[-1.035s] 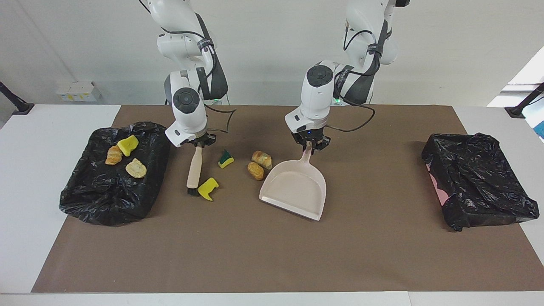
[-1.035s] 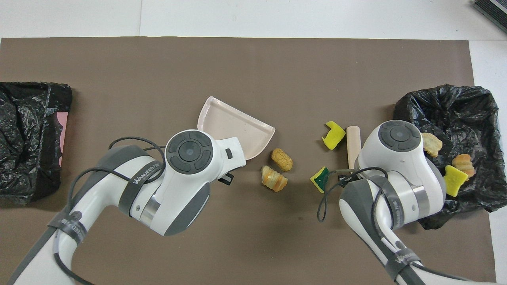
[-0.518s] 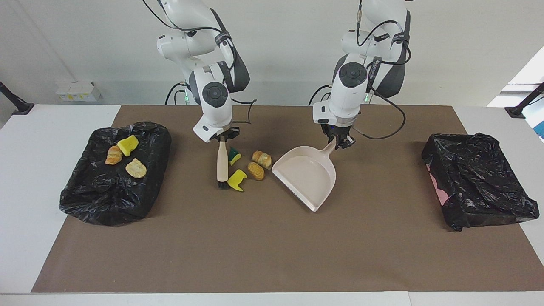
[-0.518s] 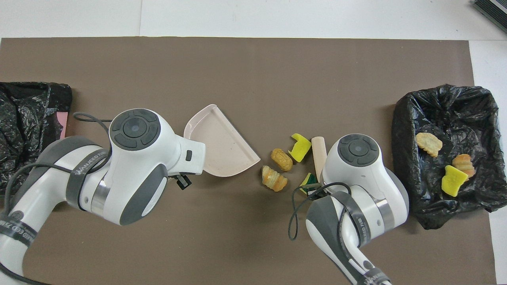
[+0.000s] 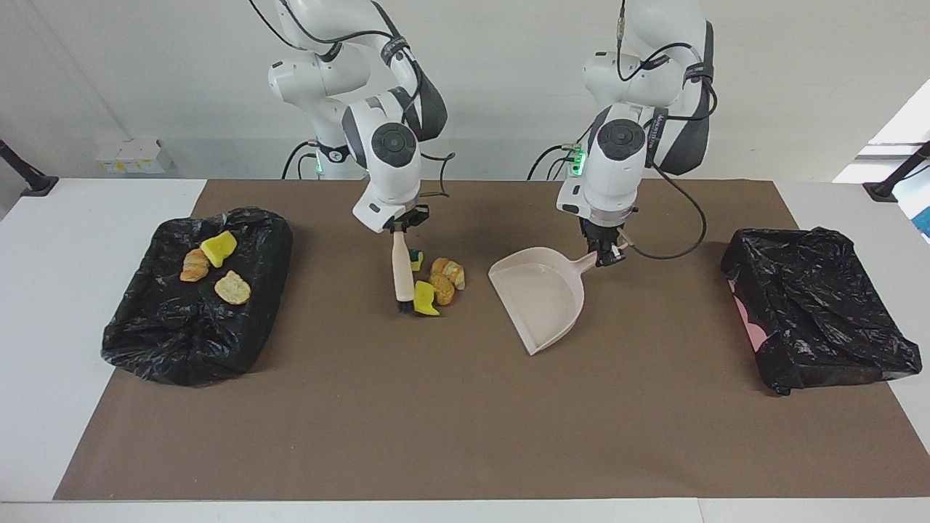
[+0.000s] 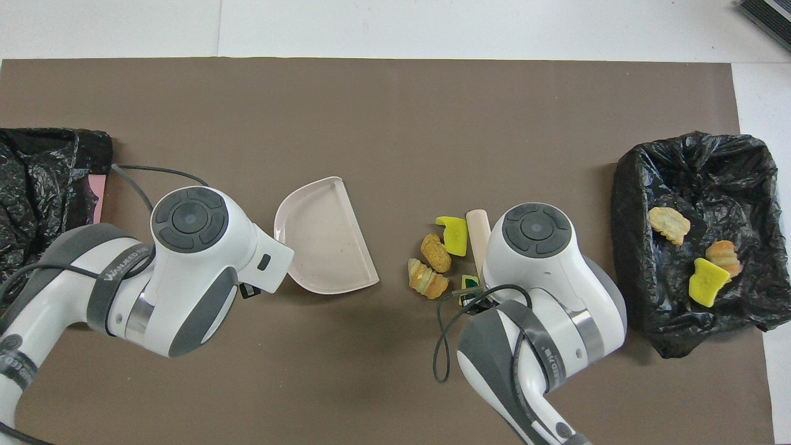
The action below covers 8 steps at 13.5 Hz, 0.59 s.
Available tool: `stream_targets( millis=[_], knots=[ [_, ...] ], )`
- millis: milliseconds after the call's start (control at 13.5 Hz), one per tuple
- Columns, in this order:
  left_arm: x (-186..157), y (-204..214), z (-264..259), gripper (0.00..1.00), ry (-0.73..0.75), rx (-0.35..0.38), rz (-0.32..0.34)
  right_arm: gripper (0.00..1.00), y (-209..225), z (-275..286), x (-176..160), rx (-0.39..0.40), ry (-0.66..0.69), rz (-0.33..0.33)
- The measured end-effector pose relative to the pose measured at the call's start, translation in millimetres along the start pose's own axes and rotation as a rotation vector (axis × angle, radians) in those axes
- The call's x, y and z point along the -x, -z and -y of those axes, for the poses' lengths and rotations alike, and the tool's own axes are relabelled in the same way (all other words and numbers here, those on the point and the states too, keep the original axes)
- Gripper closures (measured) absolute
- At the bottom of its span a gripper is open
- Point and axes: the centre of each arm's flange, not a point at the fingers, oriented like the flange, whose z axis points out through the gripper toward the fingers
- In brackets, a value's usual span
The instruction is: Sweep and dump trash in bin
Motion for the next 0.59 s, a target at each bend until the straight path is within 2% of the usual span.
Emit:
stream_targets(
  millis=[370,592],
  knots=[
    [2,-18,-14,0.69,-0.082,-0.044,0.007,0.75,-5,-36,-11,-0.014,-0.031,0.023],
    [-3,-24,-20,0.69,-0.103,-0.053,0.007,0.75,-19,-33,-13,-0.013,-0.023,0.027]
  ],
)
